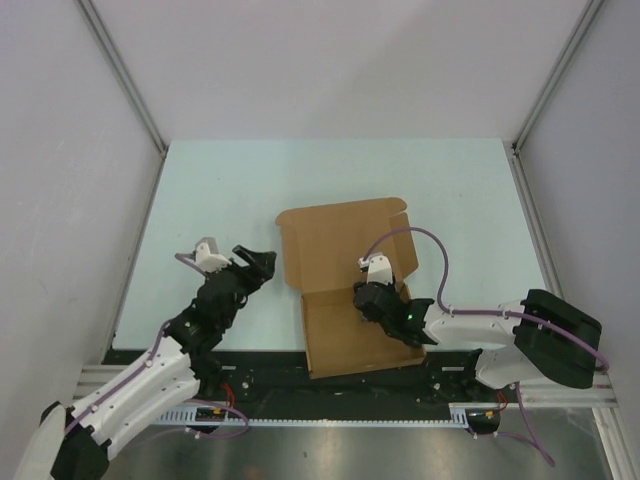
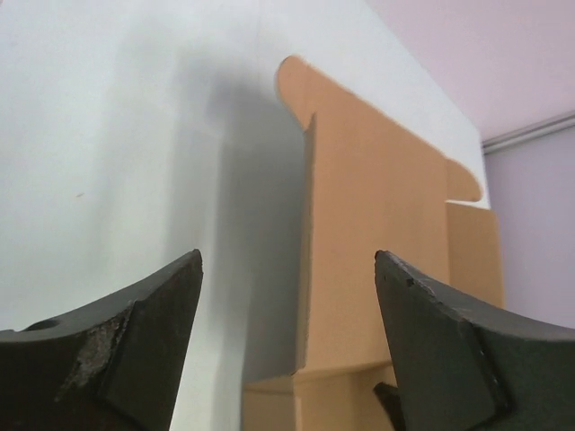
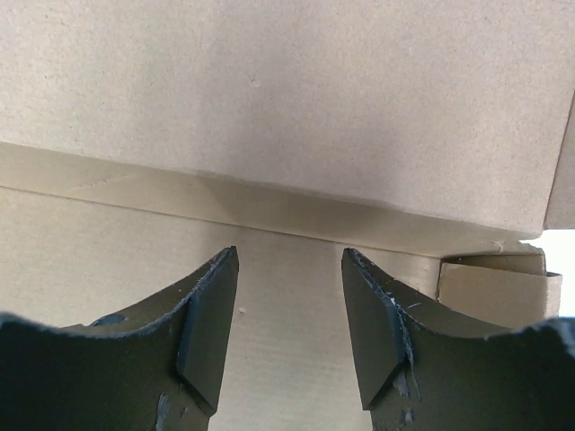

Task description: Fold the paper box

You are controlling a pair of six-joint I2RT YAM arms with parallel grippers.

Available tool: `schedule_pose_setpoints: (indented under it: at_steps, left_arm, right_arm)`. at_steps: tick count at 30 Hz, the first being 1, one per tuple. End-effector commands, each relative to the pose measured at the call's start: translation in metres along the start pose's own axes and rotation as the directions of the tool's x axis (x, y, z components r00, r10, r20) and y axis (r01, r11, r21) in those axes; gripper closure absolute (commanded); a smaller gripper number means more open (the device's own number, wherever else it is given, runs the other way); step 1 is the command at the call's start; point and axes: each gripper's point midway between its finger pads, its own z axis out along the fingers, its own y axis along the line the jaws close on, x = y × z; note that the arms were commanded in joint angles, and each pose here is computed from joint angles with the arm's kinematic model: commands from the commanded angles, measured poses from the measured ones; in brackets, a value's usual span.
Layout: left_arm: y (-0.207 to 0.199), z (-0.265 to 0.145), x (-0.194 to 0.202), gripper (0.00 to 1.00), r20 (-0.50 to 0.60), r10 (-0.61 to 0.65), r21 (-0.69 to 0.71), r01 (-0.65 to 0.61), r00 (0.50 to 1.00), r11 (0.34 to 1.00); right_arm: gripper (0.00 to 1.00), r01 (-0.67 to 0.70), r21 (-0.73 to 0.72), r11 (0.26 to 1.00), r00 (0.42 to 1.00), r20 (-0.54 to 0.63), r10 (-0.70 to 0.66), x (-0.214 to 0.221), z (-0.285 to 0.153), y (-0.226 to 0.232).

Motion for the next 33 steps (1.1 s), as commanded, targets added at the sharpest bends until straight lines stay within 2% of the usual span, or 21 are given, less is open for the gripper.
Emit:
schedule_pose_setpoints:
  at_steps: [1,4,8,13,17,20,24,29,33]
  left_arm:
    - [-0.041,0.014,-0.005,0.17,-0.004,-0.013,0.169,0.013,1.0,0.986]
    - [-0.052,0.03,0.006,0.18,-0.058,0.059,0.181,-0.048,0.997,0.982]
    - [-0.062,0.043,0.018,0.22,-0.119,0.09,0.205,-0.064,0.989,0.977]
    - [-0.045,0.053,0.015,0.25,-0.103,0.07,0.137,-0.056,0.992,0.989]
    - [-0.043,0.062,0.015,0.42,-0.107,0.083,0.133,-0.069,0.991,0.989]
    - [-0.042,0.071,0.025,0.45,-0.151,0.099,0.119,-0.081,0.984,0.99]
    - [-0.035,0.081,0.037,0.43,-0.203,0.11,0.08,-0.095,0.973,0.992]
    - [-0.021,0.083,0.036,0.31,-0.208,0.108,0.016,-0.107,0.972,0.994]
    - [-0.015,0.085,0.036,0.29,-0.223,0.122,-0.011,-0.127,0.967,0.992]
  right_arm:
    - [0.44,-0.017,-0.008,1.0,0.999,0.045,0.018,-0.017,0.001,0.007]
    - [0.44,-0.014,-0.006,1.0,0.999,0.043,0.014,-0.016,0.001,0.007]
    - [0.44,-0.019,-0.005,1.0,0.999,0.045,0.019,-0.017,0.001,0.007]
    - [0.44,-0.011,-0.002,1.0,0.999,0.043,0.012,-0.015,0.001,0.006]
    - [0.44,0.005,-0.004,1.0,0.999,0.033,-0.004,-0.011,0.002,0.008]
    - [0.44,0.006,-0.005,1.0,1.0,0.03,-0.006,-0.011,0.002,0.007]
    - [0.44,0.005,-0.008,1.0,1.0,0.029,-0.005,-0.011,0.002,0.008]
    - [0.45,0.007,-0.009,1.0,1.0,0.021,-0.007,-0.008,0.003,0.009]
    - [0.45,0.016,-0.015,1.0,1.0,0.02,-0.016,-0.006,0.002,0.011]
